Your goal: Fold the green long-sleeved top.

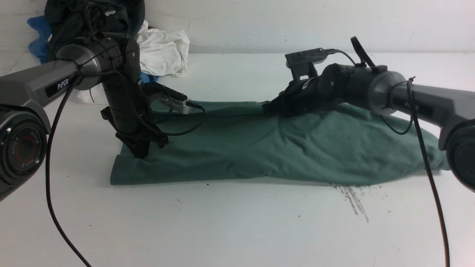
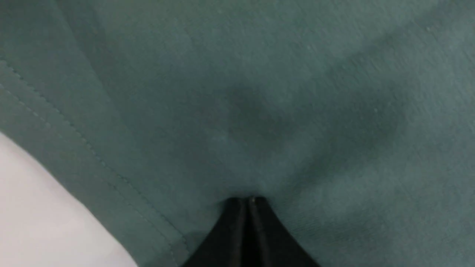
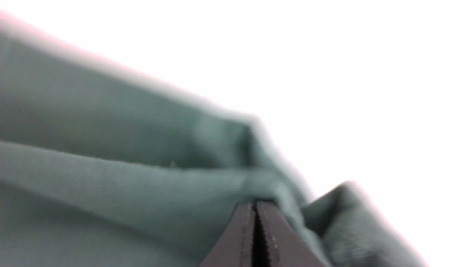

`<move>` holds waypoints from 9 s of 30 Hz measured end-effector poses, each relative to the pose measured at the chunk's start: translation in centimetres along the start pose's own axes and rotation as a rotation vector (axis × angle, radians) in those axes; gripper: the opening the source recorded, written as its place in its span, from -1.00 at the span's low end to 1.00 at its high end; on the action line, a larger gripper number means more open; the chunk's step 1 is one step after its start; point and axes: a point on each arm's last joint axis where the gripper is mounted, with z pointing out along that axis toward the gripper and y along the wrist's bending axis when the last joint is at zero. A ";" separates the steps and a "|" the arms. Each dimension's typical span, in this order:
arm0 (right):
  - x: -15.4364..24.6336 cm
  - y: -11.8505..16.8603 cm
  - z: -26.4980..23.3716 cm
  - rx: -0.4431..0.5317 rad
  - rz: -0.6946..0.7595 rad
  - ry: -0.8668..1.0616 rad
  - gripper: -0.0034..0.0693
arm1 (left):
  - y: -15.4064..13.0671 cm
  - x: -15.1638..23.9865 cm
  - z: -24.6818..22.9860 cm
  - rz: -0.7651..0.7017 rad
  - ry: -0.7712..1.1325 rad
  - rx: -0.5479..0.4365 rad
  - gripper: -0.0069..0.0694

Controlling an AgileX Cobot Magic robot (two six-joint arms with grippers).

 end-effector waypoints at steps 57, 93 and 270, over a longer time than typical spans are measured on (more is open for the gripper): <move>11.3 -19.5 -16.9 0.391 0.249 0.443 -0.95 | -0.3 -0.2 0.2 -0.035 -0.010 0.067 -0.84; 9.2 -18.7 -12.8 0.135 0.292 0.559 -0.06 | -0.3 -0.2 0.1 -0.035 -0.023 0.088 -0.84; 12.0 3.0 -51.0 0.104 -0.107 -0.819 -0.95 | -15.2 39.0 -15.0 -0.074 -1.121 -0.219 -0.84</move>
